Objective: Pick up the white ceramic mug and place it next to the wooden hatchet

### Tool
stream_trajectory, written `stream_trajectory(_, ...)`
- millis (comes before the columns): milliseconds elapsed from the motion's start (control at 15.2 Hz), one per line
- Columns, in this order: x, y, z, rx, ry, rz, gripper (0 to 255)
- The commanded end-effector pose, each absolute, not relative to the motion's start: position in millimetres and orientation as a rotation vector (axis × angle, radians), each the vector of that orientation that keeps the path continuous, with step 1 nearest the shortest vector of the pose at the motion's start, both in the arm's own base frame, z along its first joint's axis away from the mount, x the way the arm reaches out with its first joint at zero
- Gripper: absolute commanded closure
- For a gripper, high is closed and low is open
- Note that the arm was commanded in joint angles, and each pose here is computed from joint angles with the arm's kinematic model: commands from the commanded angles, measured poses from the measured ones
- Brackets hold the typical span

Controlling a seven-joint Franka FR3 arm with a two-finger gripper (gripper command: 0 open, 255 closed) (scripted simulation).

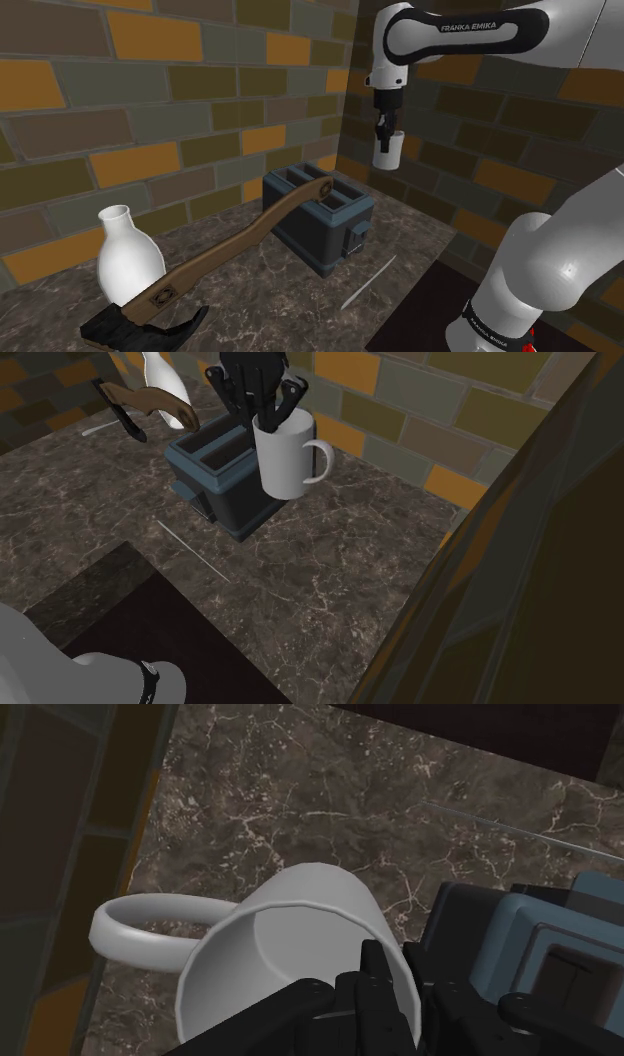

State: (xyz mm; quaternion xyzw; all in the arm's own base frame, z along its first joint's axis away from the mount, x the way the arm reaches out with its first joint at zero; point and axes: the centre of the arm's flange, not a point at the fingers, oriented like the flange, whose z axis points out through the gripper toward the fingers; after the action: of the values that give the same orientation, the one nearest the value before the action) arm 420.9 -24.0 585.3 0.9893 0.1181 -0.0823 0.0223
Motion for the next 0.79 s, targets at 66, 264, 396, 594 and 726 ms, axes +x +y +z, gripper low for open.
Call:
stream_trajectory(66,421.1,-23.7,600.5,3.065,0.366,-0.255,255)
stream_trajectory(264,421.1,-23.7,616.3,3.065,0.366,-0.255,255)
stream_trajectory(396,421.1,-23.7,626.9,3.065,0.366,-0.255,255)
stream_trajectory(594,421.1,-23.7,642.7,3.065,0.366,-0.255,255)
stream_trajectory(726,421.1,-23.7,653.3,3.065,0.366,-0.255,255)
